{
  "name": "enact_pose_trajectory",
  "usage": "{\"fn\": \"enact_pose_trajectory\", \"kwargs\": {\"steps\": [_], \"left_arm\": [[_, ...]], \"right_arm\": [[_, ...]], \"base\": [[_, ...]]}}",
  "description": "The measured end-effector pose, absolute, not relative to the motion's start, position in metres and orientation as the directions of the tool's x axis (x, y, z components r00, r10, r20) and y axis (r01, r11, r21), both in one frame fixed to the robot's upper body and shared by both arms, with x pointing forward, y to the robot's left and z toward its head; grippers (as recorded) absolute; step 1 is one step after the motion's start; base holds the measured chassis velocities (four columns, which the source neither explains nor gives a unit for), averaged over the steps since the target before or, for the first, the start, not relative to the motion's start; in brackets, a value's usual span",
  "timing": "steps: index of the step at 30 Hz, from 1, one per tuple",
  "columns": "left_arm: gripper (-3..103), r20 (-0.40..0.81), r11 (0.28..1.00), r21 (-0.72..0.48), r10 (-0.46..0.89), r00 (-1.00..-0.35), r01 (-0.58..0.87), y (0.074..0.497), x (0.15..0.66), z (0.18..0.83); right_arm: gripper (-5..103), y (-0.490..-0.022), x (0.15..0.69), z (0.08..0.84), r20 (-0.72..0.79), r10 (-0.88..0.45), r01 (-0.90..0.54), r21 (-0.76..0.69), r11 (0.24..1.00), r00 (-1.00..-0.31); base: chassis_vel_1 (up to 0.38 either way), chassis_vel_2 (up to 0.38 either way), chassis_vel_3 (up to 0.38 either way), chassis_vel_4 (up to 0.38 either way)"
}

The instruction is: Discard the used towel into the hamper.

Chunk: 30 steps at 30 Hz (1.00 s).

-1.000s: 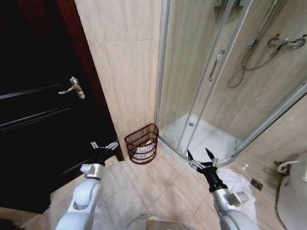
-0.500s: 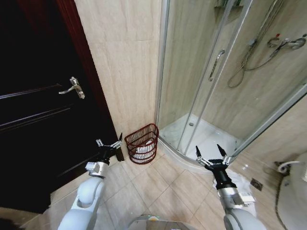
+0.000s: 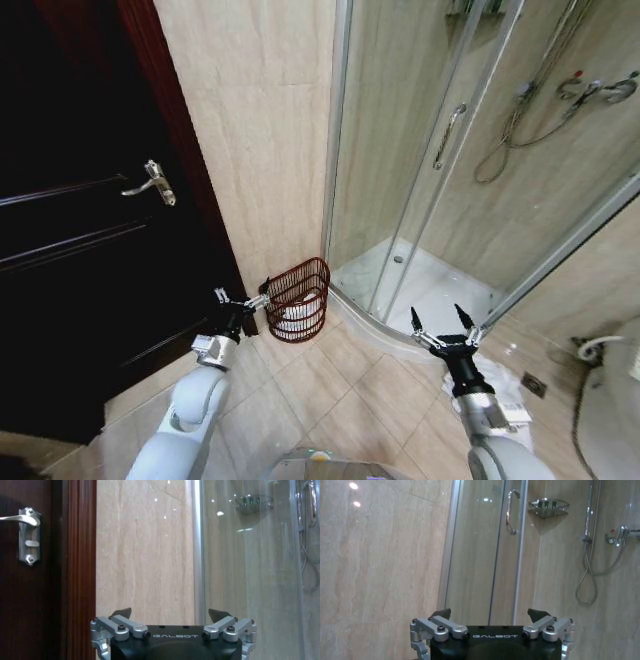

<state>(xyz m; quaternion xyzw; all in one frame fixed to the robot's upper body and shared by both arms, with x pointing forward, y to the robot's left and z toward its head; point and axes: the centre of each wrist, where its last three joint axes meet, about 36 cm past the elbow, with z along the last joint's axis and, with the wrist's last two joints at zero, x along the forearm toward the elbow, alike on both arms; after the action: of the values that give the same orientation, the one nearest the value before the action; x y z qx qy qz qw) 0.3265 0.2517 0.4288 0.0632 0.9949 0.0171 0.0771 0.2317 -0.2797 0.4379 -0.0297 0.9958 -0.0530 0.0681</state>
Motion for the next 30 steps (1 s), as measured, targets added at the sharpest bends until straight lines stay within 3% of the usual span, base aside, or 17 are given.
{"fn": "enact_pose_trajectory", "kwargs": {"steps": [20, 30], "left_arm": [[100, -0.162, 0.993, 0.066, 0.106, -0.981, 0.097, 0.259, 0.318, 0.429], [100, -0.172, 0.993, 0.067, 0.109, -0.979, 0.098, 0.259, 0.316, 0.431]], "right_arm": [[100, -0.278, 0.226, 0.444, -0.154, -0.084, -0.068, -0.104, 0.992, -0.985], [100, -0.277, 0.222, 0.444, -0.162, -0.082, -0.065, -0.111, 0.992, -0.983]], "base": [[0.001, -0.104, -0.006, 0.102], [-0.080, -0.199, 0.075, 0.205]]}}
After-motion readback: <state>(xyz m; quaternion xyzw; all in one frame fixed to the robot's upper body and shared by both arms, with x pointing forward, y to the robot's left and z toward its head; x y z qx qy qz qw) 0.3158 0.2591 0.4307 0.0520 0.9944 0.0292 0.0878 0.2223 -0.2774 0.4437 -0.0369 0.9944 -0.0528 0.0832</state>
